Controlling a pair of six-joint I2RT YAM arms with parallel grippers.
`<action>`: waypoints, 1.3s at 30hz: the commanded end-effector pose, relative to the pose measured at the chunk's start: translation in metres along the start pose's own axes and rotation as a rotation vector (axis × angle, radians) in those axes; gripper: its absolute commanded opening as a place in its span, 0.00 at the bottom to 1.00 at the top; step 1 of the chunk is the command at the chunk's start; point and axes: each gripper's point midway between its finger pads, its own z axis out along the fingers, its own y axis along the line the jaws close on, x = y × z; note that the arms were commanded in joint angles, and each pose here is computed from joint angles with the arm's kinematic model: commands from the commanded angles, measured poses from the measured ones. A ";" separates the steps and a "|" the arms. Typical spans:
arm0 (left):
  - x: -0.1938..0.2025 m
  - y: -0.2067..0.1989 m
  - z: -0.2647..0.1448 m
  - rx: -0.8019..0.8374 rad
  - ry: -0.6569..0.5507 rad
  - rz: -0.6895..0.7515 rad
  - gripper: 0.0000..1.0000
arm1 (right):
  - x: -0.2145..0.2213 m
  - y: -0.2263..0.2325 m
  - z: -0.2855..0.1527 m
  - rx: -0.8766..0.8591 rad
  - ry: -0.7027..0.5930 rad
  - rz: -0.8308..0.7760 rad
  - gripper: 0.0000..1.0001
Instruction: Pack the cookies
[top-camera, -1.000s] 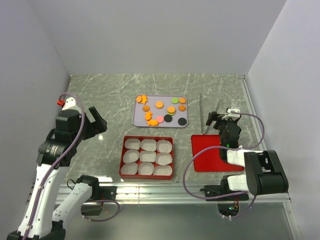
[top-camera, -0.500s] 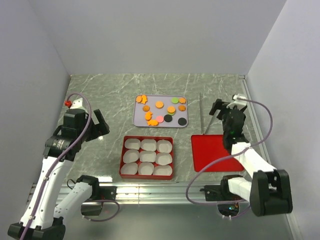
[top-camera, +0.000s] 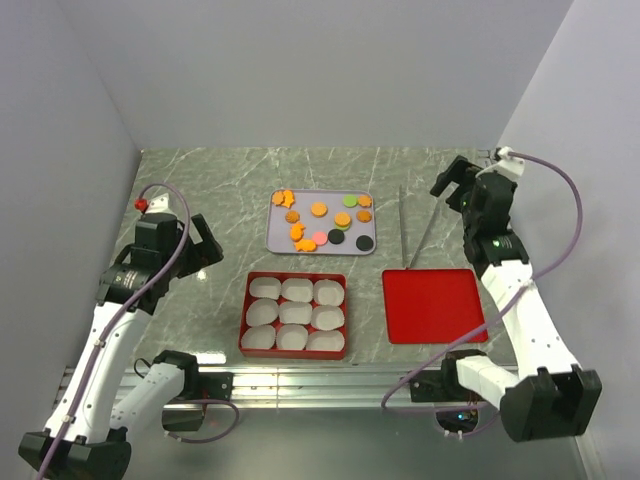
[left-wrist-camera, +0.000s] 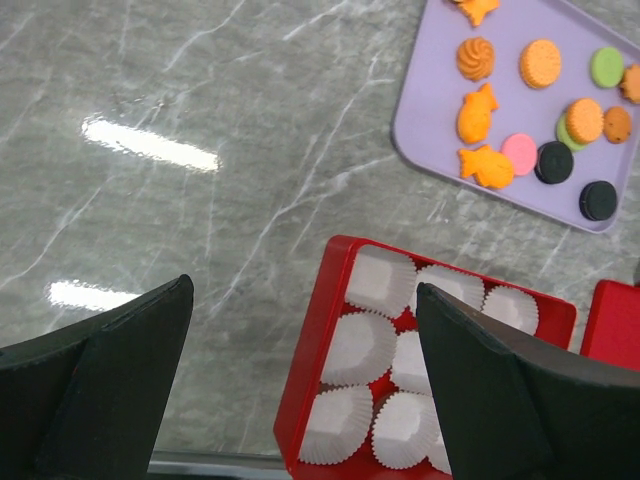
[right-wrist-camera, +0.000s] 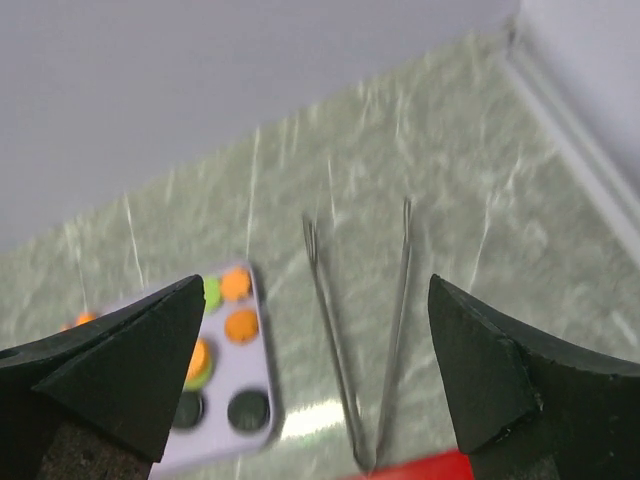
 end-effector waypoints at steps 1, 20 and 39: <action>-0.013 -0.016 -0.002 0.089 -0.065 -0.010 0.99 | 0.057 0.004 -0.005 0.003 0.296 0.007 1.00; -0.025 -0.004 0.007 0.056 -0.205 -0.053 0.99 | 0.231 -0.008 -0.012 0.046 1.110 -0.100 1.00; -0.020 -0.001 0.017 0.021 -0.175 -0.054 0.99 | 0.251 -0.025 0.050 0.197 1.086 -0.177 1.00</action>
